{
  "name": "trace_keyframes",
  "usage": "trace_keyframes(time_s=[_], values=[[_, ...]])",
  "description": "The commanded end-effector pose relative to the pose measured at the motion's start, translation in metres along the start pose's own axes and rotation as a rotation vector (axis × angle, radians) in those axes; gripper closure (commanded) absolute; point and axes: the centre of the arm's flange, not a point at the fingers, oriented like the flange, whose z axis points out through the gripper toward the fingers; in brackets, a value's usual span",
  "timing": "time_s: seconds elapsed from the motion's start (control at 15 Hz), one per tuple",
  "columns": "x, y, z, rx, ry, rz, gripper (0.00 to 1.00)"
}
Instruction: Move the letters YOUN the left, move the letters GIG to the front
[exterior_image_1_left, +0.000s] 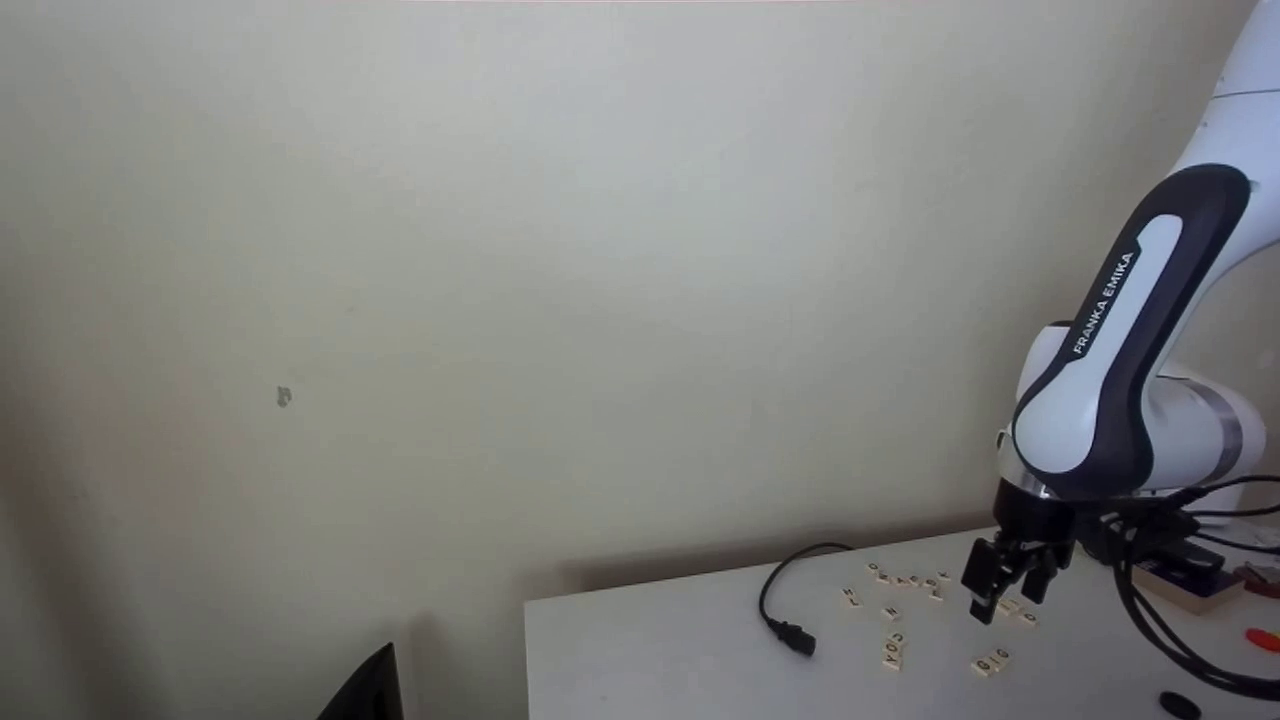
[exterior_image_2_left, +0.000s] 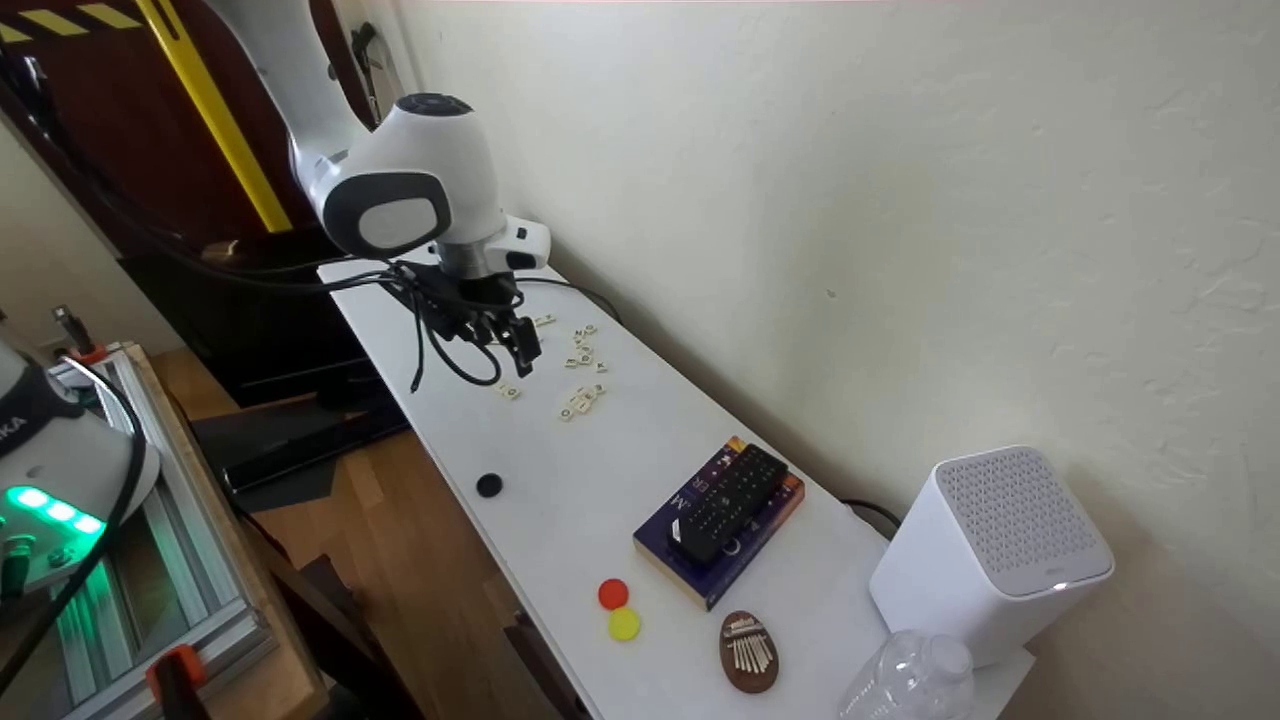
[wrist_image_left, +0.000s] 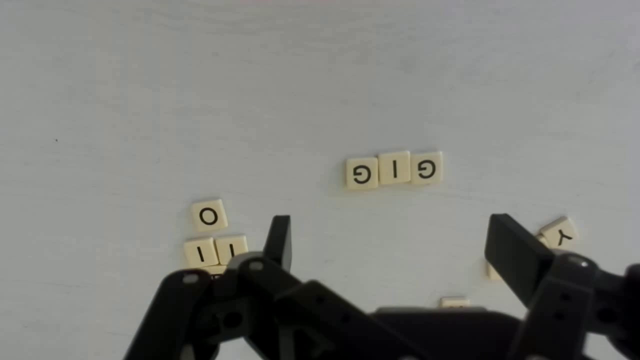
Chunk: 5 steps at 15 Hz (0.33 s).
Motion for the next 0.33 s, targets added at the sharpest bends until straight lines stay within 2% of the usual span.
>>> trace_keyframes(time_s=[0.0,0.07,0.27], values=[[-0.010,0.000,-0.016,-0.013,0.017,-0.008,0.00],[-0.001,0.001,-0.003,-0.002,0.003,0.001,0.00],[0.000,0.001,-0.003,-0.002,0.004,0.002,0.00]])
